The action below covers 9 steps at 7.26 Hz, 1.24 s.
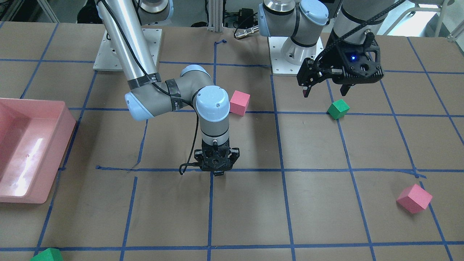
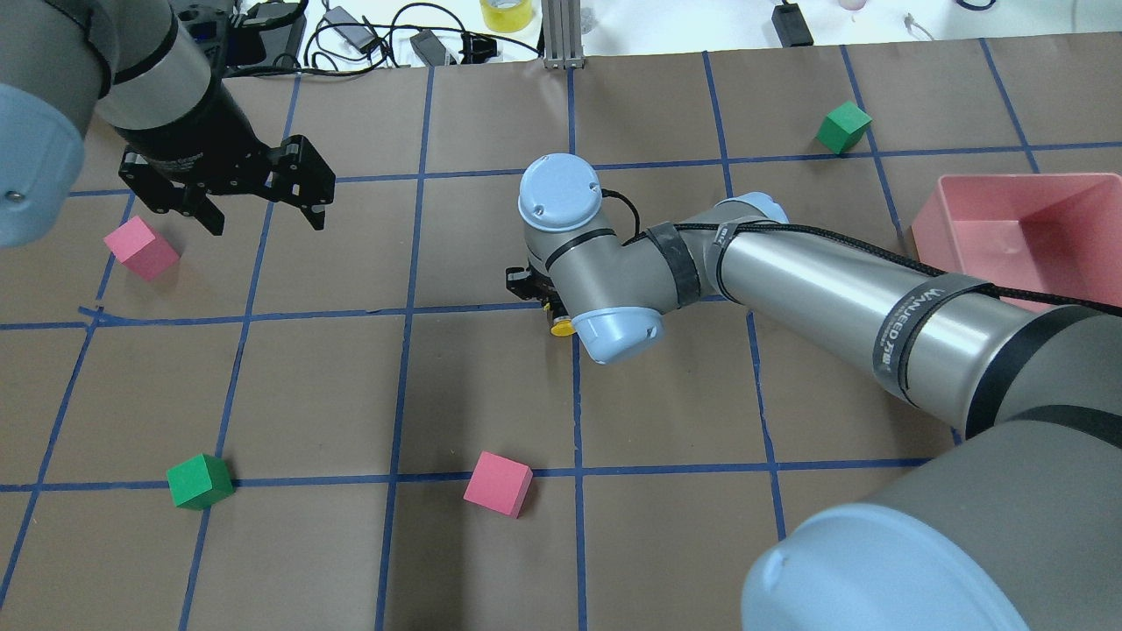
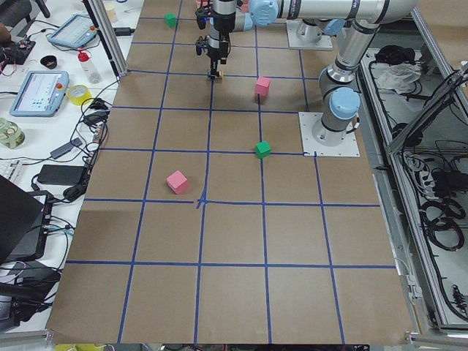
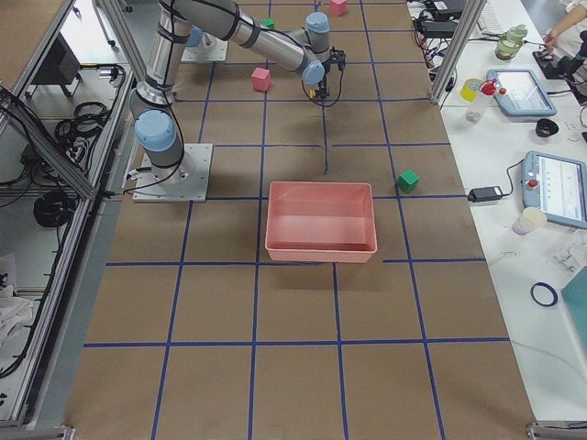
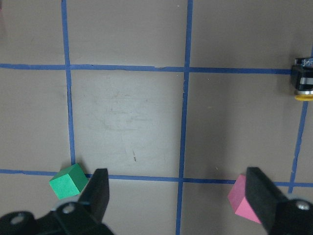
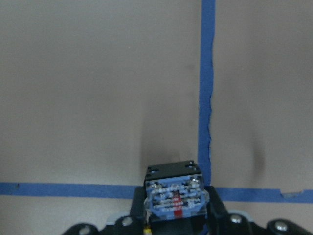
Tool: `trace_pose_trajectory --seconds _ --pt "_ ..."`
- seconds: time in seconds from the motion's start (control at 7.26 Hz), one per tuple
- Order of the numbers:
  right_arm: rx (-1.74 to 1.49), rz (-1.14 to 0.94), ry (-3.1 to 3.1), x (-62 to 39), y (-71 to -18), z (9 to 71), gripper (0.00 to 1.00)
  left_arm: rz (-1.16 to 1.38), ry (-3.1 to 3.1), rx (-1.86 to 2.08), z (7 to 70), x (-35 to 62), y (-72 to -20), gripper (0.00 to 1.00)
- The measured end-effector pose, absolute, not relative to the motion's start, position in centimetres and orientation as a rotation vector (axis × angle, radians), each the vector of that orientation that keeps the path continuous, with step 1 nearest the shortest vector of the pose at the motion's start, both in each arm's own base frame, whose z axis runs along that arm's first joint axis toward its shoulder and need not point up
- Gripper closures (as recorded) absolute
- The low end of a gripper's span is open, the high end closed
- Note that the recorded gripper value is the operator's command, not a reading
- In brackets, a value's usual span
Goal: Align button upright
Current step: 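Carry the button with the right gripper to the table center, then set the button down on its side and raise the right gripper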
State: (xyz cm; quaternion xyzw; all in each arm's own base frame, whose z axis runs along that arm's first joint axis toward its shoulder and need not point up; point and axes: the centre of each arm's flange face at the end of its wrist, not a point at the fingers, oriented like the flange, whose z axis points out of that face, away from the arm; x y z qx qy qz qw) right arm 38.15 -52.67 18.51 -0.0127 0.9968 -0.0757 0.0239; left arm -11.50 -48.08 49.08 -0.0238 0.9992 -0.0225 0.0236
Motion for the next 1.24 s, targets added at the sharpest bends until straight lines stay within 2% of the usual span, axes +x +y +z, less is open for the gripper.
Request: trace_pose_trajectory --seconds 0.14,0.28,0.69,1.24 --pt "-0.043 -0.227 3.087 38.1 -52.5 18.3 0.09 -0.069 3.094 -0.077 49.1 -11.5 -48.1 0.00" --pt "-0.050 -0.224 3.089 38.0 -52.3 18.3 0.00 -0.062 3.091 -0.078 49.0 -11.4 -48.1 0.00" --pt "-0.124 -0.284 3.068 37.4 -52.4 24.0 0.00 -0.051 3.089 -0.076 48.8 -11.4 -48.0 0.00" --pt "-0.156 -0.139 3.129 27.0 -52.3 41.5 0.00 -0.047 2.937 -0.061 49.0 -9.9 -48.1 0.00"
